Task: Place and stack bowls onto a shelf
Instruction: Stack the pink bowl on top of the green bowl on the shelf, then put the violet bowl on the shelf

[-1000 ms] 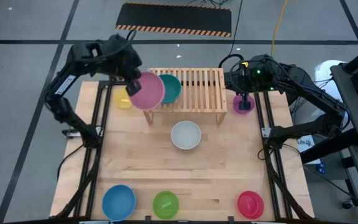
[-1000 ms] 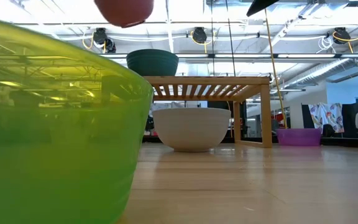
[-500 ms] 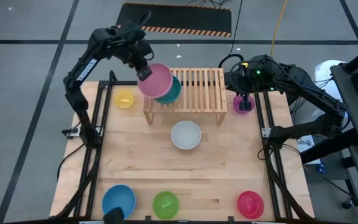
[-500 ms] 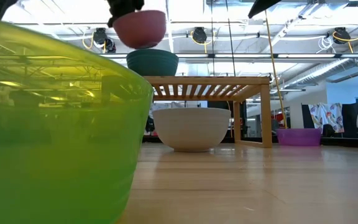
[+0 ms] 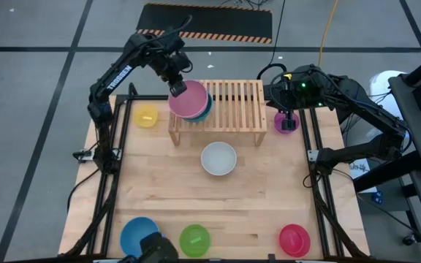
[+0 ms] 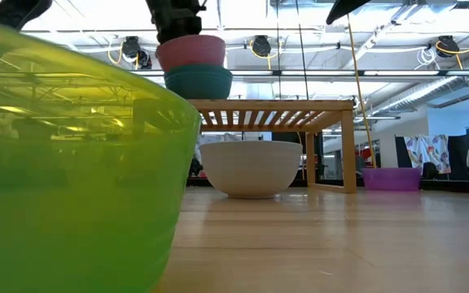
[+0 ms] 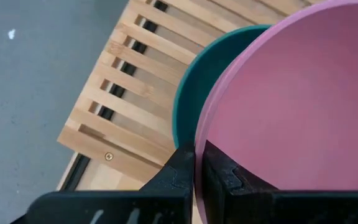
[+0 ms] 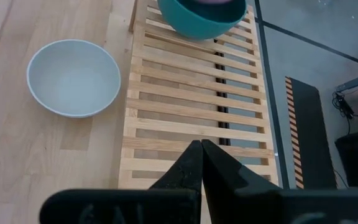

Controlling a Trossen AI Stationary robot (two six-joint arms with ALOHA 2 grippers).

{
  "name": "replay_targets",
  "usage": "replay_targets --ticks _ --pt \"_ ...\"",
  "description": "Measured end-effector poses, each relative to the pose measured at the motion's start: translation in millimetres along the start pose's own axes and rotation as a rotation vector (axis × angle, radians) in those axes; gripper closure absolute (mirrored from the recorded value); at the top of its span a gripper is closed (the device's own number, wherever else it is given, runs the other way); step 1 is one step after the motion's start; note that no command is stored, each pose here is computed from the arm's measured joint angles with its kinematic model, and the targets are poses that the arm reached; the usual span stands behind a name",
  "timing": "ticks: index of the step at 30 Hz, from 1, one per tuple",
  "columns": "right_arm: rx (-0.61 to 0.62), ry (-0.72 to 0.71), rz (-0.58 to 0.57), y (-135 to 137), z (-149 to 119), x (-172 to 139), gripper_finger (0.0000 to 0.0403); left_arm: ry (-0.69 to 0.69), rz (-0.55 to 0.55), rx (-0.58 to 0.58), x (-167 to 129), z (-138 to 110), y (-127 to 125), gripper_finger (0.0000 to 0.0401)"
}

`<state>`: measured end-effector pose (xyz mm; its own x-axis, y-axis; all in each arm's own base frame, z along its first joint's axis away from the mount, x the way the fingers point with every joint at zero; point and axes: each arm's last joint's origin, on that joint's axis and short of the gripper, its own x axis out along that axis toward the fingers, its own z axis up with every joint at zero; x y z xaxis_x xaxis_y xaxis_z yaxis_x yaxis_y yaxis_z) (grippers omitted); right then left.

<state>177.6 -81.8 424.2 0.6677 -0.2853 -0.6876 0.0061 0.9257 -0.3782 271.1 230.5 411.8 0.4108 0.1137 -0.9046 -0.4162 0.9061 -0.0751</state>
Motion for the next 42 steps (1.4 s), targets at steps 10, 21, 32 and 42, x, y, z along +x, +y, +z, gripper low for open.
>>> replay_targets --ticks 10,21,32,42 --pt "0.000 0.000 0.000 0 0 0 0.0403 0.046 -0.012 0.006 21 5 13 0.0391" --pt "-0.001 0.000 0.000 0 0 0 0.0403 0.054 0.045 0.004 20 5 12 0.0354" --pt "0.000 0.000 0.000 0 0 0 0.0403 -0.028 0.079 0.053 11 12 -7 0.0349" --pt "-0.001 0.000 0.000 0 0 0 0.0403 -0.088 0.232 0.123 -10 10 -15 0.0348"
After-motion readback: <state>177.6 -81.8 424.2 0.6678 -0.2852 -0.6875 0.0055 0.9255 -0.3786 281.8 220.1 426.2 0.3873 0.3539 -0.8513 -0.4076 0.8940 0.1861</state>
